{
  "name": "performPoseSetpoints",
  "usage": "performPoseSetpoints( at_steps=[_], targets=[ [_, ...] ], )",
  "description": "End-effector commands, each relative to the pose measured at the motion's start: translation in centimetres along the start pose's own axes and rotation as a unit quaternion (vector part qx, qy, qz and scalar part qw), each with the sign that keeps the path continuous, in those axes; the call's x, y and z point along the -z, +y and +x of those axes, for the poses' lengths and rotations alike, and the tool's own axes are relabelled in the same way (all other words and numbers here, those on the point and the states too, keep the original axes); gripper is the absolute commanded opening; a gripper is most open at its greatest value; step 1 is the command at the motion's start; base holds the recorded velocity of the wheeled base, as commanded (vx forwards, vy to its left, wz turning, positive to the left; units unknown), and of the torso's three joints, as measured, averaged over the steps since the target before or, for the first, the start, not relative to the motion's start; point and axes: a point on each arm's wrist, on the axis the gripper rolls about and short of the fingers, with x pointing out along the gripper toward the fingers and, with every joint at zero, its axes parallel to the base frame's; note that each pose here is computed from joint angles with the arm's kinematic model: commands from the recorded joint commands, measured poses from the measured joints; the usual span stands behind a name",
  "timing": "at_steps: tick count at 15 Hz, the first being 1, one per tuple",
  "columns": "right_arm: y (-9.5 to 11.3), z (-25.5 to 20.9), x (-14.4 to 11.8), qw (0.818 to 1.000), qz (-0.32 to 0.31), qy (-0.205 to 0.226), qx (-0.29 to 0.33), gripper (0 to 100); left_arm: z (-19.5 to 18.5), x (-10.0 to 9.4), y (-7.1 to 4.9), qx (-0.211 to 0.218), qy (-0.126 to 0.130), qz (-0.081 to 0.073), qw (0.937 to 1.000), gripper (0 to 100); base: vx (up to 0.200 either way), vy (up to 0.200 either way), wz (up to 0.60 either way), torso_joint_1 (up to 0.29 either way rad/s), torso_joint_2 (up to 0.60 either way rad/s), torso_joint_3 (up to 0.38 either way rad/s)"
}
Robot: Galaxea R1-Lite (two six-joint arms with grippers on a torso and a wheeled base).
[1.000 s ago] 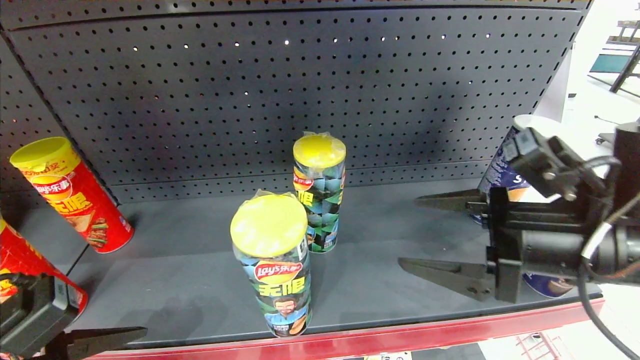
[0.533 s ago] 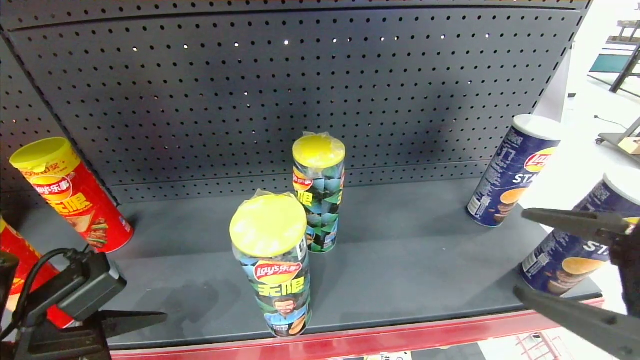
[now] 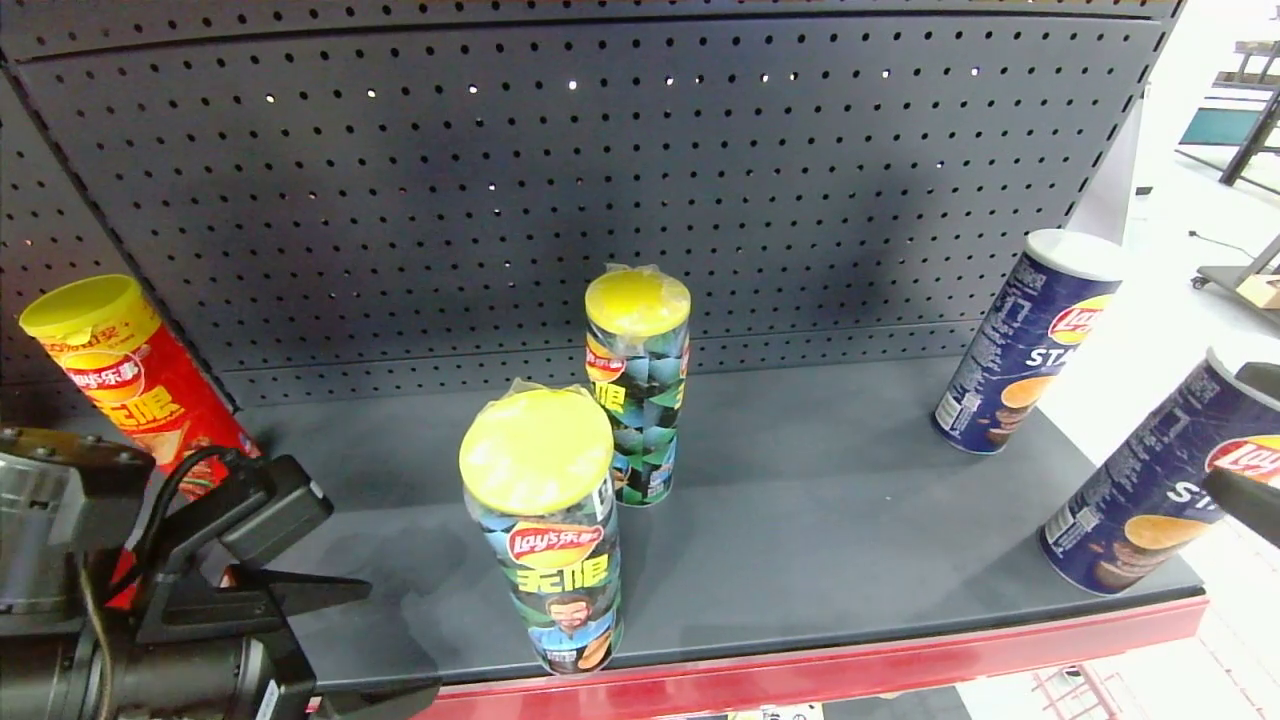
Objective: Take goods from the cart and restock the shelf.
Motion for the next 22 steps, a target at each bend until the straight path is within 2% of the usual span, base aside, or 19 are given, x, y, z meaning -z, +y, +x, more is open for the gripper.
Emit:
performPoseSetpoints(
  at_steps=[1,4,11,13,22],
  targets=[
    [0.0,-0.4,-0.1,1.000,-0.002,-0.006,0.009,100,1.3,-0.4,0.3,0.007,0.020,0.002,0.9998,100,0.000,0.000,0.00,0.000,0.00,0.000],
    [-0.1,-0.3,-0.1,1.000,-0.001,-0.004,0.010,100,2.7,-1.6,0.5,0.013,0.020,0.009,0.9997,100,0.000,0.000,0.00,0.000,0.00,0.000],
    [-0.1,-0.2,-0.1,1.000,0.000,-0.003,0.011,100,4.6,-2.9,1.2,0.014,0.036,0.007,0.9992,100,0.000,0.000,0.00,0.000,0.00,0.000],
    [-0.1,-0.2,-0.1,1.000,0.000,-0.003,0.011,100,5.2,-3.6,1.2,0.018,0.034,0.012,0.9992,100,0.000,0.000,0.00,0.000,0.00,0.000],
    [-0.2,-0.2,-0.2,1.000,-0.001,-0.005,0.016,100,6.8,-4.7,1.3,0.025,0.042,0.016,0.9987,100,0.000,0.000,0.00,0.000,0.00,0.000]
  ],
)
